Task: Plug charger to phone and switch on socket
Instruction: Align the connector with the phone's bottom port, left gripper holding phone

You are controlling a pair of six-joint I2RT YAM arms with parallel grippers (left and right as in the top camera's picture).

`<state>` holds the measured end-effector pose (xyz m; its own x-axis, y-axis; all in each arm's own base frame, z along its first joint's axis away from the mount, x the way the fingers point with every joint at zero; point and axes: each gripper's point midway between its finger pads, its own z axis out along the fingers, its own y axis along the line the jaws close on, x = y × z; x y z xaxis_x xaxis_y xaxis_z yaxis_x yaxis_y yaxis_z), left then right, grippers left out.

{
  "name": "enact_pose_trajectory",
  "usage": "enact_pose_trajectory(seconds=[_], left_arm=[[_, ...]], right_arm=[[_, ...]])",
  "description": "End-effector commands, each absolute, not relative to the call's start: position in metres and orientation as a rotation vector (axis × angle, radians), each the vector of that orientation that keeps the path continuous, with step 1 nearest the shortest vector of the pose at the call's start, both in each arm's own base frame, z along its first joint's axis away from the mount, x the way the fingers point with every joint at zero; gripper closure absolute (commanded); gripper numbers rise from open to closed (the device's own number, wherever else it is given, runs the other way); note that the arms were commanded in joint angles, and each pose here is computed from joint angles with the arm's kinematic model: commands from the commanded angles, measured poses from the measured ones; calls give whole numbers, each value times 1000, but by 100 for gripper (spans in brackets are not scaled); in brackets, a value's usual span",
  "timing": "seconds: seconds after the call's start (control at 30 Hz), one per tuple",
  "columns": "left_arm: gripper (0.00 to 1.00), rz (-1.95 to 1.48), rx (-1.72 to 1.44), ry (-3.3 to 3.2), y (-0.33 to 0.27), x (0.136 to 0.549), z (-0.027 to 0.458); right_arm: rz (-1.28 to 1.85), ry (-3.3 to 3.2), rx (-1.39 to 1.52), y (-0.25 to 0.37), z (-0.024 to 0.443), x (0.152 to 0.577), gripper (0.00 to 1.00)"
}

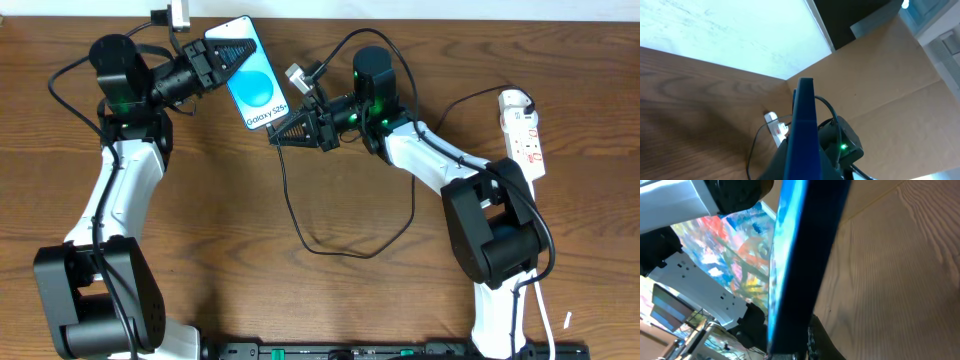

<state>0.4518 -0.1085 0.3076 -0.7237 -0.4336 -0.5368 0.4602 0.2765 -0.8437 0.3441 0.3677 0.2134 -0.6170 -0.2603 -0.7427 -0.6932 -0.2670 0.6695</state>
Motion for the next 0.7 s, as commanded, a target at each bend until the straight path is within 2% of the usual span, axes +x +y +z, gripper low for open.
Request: enact_pose_trajectory(seconds=[0.0,0.67], left_arm=[[93,-1516,65,1767,-108,450,326],[92,-1486,48,1745,-89,453,329]], right_arm=[[1972,1692,-1157,371,214,343,99],[2004,1642,-1231,368,217,333,99]])
